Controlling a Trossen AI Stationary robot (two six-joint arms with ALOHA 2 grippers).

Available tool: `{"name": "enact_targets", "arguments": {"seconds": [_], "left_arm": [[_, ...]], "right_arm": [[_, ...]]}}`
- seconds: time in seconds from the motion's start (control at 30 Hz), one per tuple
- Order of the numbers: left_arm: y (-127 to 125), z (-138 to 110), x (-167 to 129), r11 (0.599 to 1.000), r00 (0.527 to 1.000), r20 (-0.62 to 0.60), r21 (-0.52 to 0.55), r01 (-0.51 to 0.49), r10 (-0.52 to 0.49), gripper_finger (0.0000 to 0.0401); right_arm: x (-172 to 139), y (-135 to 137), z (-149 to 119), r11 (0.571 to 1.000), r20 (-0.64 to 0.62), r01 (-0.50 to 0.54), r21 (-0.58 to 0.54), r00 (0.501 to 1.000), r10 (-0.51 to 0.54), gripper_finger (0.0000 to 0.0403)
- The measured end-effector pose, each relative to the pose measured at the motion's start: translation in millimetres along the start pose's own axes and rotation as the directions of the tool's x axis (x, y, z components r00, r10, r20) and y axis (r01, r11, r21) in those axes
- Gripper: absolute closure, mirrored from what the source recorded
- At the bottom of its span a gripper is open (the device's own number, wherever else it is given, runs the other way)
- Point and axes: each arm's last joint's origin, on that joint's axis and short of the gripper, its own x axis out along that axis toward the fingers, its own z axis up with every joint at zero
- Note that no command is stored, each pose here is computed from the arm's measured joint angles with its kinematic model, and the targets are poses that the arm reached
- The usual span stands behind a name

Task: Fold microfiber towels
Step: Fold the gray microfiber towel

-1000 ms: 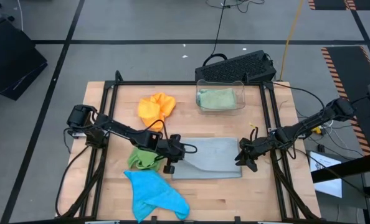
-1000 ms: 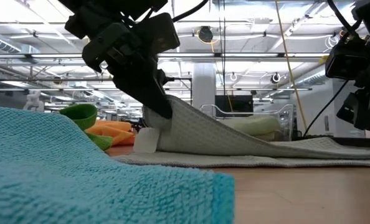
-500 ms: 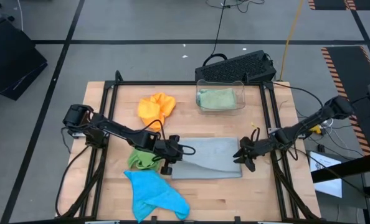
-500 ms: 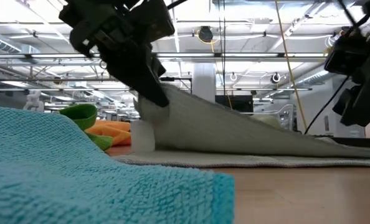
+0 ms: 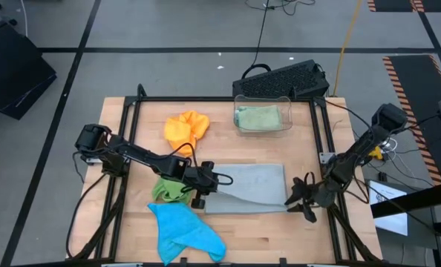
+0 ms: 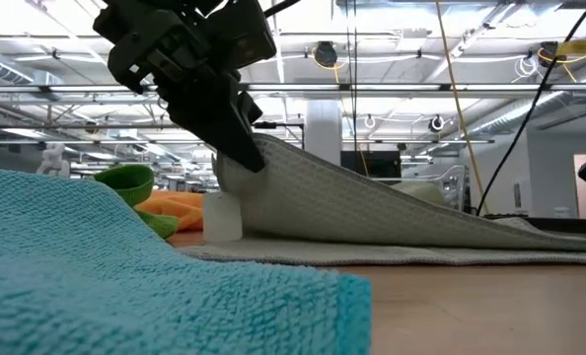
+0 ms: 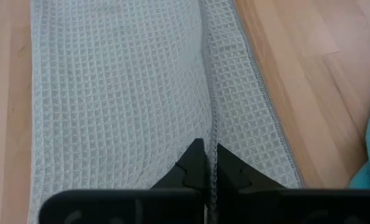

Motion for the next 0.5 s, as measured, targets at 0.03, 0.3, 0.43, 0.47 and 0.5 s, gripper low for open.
{"name": "enact_targets", "arguments": {"seconds": [0.03, 0.3, 0.43, 0.47, 0.5], "left_arm": [[0.0, 0.0, 0.0, 1.0, 1.0, 0.0, 0.0, 0.0, 0.0, 0.0387], [0.0, 0.0, 0.1, 1.0, 1.0, 0.0, 0.0, 0.0, 0.0, 0.0396], [0.0, 0.0, 0.1, 1.0, 1.0, 0.0, 0.0, -0.001, 0.001, 0.0385], [0.2, 0.0, 0.1, 1.0, 1.0, 0.0, 0.0, -0.001, 0.001, 0.0384], [0.2, 0.0, 0.1, 1.0, 1.0, 0.001, 0.001, -0.002, 0.002, 0.0385]], "right_arm": [[0.3, -0.4, -0.6, 1.0, 0.005, 0.013, -0.009, 1.0, -0.013, 0.0261], [5.9, -3.2, -4.9, 0.994, -0.014, 0.062, -0.092, 0.998, -0.064, 0.0289], [7.8, -2.9, -5.5, 0.99, -0.016, 0.061, -0.128, 0.998, -0.064, 0.0336], [7.9, -3.1, -5.6, 0.989, -0.018, 0.062, -0.133, 0.998, -0.065, 0.0352], [7.8, -3.1, -5.6, 0.988, -0.017, 0.063, -0.138, 0.998, -0.066, 0.0368]]}}
